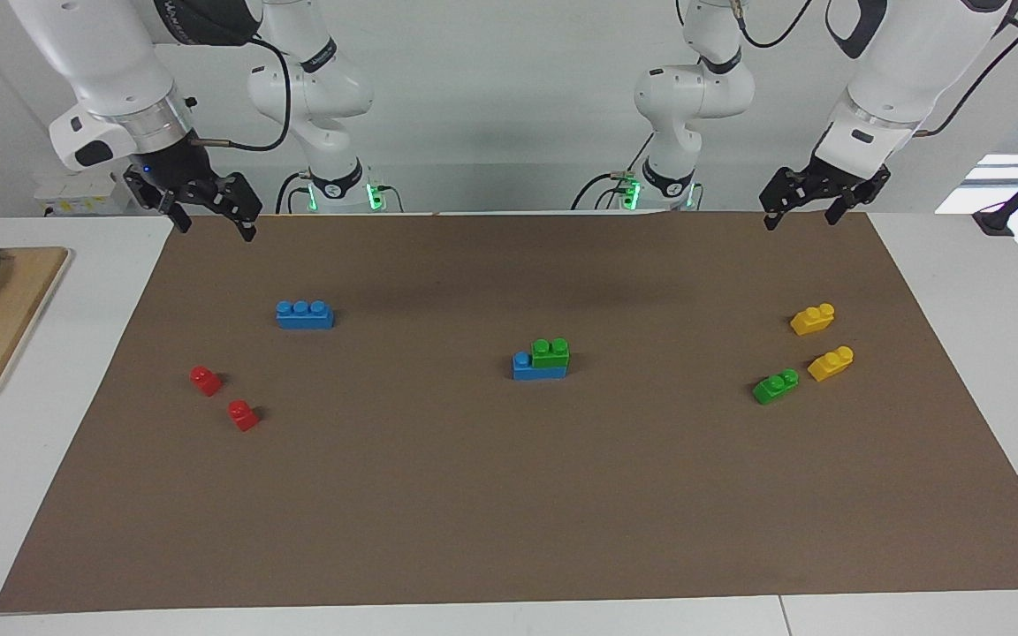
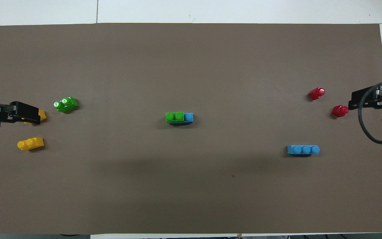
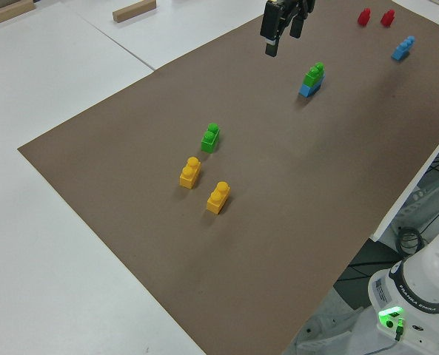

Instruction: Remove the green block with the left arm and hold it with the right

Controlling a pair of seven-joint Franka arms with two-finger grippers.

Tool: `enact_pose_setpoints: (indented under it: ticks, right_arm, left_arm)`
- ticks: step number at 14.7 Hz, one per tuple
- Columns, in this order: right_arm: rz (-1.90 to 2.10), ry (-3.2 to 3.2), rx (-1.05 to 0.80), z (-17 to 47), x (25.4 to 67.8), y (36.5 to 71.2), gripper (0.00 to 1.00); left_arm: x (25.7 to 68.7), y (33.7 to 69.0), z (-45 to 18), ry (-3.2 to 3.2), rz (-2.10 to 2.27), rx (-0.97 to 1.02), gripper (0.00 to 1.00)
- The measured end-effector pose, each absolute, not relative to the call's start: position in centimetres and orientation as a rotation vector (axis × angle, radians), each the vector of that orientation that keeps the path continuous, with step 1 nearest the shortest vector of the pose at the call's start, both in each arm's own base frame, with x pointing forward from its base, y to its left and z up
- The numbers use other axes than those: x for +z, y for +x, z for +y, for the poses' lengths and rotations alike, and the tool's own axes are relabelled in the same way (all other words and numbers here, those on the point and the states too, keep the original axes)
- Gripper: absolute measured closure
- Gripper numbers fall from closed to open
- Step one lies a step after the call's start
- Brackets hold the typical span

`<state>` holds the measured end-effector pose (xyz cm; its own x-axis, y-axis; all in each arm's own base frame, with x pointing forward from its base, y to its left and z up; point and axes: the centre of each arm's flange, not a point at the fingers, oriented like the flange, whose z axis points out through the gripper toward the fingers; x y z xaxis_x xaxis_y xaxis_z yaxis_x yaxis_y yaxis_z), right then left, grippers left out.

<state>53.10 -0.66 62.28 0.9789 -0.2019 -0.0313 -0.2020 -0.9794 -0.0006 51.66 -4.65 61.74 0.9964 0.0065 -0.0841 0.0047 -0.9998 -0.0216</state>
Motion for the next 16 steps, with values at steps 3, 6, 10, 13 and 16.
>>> enact_pose_setpoints:
  ticks: [3, 6, 10, 13, 16]
  right_arm:
    - [0.323, -3.121, 0.049, -0.8, 62.3, 53.1, 0.0]
    - [0.341, -3.119, 0.049, -1.4, 62.3, 53.1, 0.0]
    - [0.542, -3.087, 0.056, -1.6, 62.1, 53.1, 0.0]
    - [0.853, -2.988, 0.092, -1.1, 61.4, 52.9, 0.0]
    - [1.182, -2.838, 0.151, -0.2, 60.7, 52.5, 0.0]
  left_arm:
    - [61.4, 51.6, -4.6, -3.115, -0.01, 0.154, 0.0]
    - [60.6, 51.8, -4.9, -3.13, -0.195, 0.143, 0.0]
    - [58.7, 52.1, -5.8, -3.083, -0.584, 0.126, 0.0]
    - [57.7, 51.6, -7.1, -2.997, -0.927, 0.144, 0.0]
    - [57.1, 50.5, -10.7, -2.859, -1.304, 0.135, 0.0]
